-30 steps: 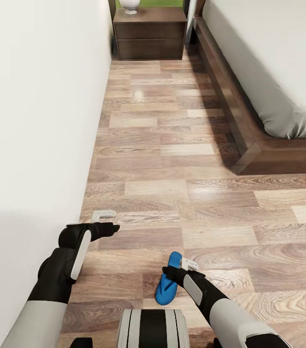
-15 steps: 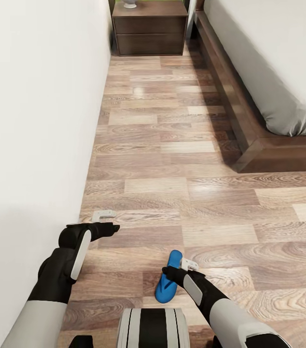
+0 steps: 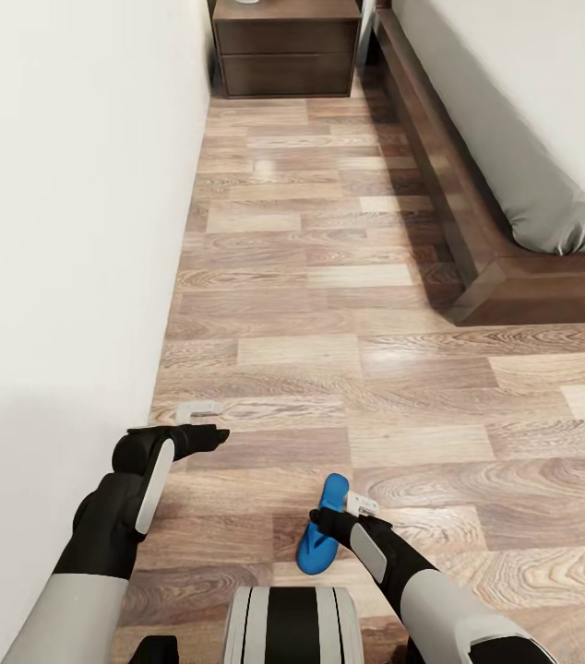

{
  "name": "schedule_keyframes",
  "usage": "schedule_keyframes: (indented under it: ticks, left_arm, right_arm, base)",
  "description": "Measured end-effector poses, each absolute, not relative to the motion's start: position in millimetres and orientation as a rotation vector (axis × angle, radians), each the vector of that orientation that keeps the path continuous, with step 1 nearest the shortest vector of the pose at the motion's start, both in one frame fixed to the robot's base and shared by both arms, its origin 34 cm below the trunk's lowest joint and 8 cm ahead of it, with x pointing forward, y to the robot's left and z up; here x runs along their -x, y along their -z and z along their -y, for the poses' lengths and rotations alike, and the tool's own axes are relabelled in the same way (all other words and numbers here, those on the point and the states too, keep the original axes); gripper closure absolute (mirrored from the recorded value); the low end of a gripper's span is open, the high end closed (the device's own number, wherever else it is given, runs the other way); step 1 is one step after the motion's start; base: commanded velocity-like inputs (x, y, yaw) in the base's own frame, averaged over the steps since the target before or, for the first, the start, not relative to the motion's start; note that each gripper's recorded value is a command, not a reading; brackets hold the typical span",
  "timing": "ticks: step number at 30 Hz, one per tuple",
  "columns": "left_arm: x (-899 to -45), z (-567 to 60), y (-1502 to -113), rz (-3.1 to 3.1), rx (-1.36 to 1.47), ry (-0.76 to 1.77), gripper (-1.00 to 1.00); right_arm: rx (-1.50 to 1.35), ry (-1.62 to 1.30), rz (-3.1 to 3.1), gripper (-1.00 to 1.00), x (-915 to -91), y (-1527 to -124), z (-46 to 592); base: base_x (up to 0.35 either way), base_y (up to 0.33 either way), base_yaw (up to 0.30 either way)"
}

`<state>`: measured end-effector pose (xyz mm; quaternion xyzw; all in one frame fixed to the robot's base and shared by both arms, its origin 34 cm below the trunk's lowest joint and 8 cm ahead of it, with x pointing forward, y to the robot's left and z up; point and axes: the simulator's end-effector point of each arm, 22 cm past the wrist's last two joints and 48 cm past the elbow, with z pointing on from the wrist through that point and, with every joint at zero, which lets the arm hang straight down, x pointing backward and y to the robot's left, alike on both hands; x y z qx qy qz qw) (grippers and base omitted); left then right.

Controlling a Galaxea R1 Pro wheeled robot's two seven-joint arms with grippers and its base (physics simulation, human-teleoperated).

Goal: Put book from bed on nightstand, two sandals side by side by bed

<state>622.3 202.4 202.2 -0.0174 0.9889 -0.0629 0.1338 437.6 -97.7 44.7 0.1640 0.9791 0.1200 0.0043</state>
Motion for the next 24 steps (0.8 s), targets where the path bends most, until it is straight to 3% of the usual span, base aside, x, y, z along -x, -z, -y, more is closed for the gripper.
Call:
schedule_keyframes:
  ticks: [24]
  left_arm:
    - [-622.5, -201.5, -202.5, -2.866, 0.05, 0.184, -1.0]
  right_arm:
    - [-0.467, -0.385, -3.066, -1.0, -441.5, -46.3, 94.0]
  base:
    - [0.0, 0.0, 0.0]
